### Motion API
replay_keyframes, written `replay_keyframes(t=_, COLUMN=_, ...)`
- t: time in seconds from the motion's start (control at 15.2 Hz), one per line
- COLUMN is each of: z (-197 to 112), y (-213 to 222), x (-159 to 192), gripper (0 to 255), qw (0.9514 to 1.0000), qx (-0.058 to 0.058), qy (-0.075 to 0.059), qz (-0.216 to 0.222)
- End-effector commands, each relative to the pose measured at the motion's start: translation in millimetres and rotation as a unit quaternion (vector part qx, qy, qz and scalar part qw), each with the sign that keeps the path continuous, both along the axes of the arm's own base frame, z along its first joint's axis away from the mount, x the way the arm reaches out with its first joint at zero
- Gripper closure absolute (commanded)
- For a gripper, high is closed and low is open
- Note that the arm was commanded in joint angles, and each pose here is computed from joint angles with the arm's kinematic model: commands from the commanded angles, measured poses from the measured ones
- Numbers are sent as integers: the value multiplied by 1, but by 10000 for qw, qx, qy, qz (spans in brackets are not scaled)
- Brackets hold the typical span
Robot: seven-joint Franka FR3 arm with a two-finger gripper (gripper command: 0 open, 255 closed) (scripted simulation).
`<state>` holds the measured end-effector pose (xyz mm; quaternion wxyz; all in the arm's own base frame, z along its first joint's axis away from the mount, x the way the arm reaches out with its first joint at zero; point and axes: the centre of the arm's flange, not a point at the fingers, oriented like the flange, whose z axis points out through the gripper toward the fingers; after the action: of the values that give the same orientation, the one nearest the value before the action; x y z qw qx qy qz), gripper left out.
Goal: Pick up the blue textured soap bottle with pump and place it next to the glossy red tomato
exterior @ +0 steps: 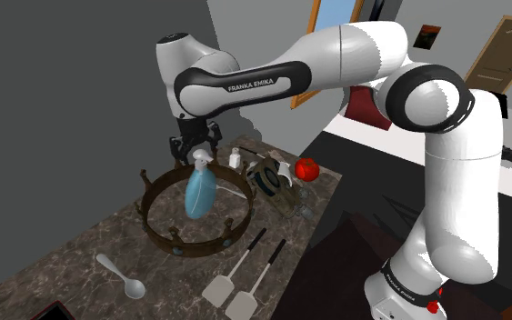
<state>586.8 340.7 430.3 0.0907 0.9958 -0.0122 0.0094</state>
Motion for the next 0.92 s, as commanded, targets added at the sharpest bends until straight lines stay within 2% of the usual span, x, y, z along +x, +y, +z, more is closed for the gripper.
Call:
replay_keyframes(t=0.0, z=0, y=0, x=0, gripper=0, qw=10000, qx=1, qy=-1, qz=0)
replay_keyframes(t=0.2, z=0, y=0, x=0, gripper=0, qw=10000, qx=1, qy=-1, qz=0)
replay_keyframes(t=0.26, z=0, y=0, x=0, gripper=255, qw=10000, qx=1, qy=-1, qz=0)
replay_keyframes(t=0.86, z=0, y=0, x=0, gripper=255, qw=10000, qx=1, qy=-1, qz=0)
